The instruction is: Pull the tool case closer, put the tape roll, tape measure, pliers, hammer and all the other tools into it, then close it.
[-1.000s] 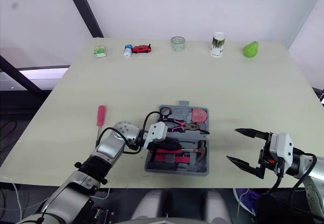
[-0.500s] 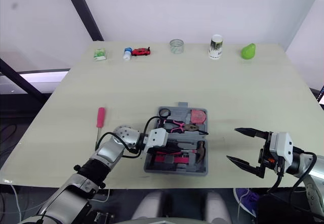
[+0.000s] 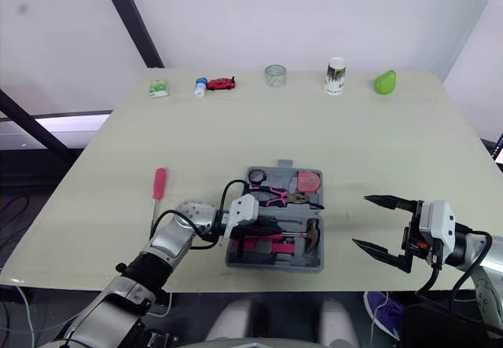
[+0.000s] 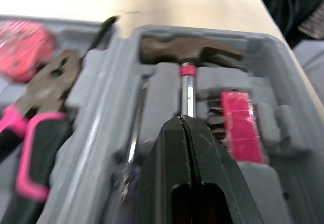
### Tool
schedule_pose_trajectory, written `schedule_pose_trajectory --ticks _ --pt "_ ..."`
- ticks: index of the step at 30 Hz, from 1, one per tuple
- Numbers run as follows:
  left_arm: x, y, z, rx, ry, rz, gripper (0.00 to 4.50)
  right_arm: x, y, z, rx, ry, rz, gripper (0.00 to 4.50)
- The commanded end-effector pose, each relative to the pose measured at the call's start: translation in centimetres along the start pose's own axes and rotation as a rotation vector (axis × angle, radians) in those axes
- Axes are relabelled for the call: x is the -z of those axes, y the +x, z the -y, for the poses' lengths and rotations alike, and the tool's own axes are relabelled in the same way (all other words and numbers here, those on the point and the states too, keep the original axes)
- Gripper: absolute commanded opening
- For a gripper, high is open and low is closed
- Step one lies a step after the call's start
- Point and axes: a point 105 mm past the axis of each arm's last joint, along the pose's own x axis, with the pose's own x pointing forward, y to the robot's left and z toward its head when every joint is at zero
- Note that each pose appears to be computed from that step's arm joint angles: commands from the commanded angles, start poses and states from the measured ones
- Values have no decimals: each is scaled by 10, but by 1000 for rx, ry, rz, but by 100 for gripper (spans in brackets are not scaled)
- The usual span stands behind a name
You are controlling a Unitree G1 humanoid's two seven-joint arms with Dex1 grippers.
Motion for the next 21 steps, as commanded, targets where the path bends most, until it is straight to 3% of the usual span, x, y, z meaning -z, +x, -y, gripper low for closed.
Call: schedule_pose_trajectory --ticks 1,5,12,14,16,21 --pt "-45 -25 -14 -107 28 136 4 -7 -4 7 4 -20 18 450" --pt "-55 -56 -25 -268 5 165 4 -5 -7 14 45 -3 38 450" --pt "-34 -125 -40 -613 -148 184 4 7 -25 24 203 35 41 450" --pt "-21 -149 -36 -706 -186 162 98 13 -33 25 257 56 34 450" --pt "-9 -172 -28 -790 -220 140 153 19 -44 25 323 77 26 450" --pt "41 -251 3 -1160 -371 108 402 41 -90 21 558 145 -25 450"
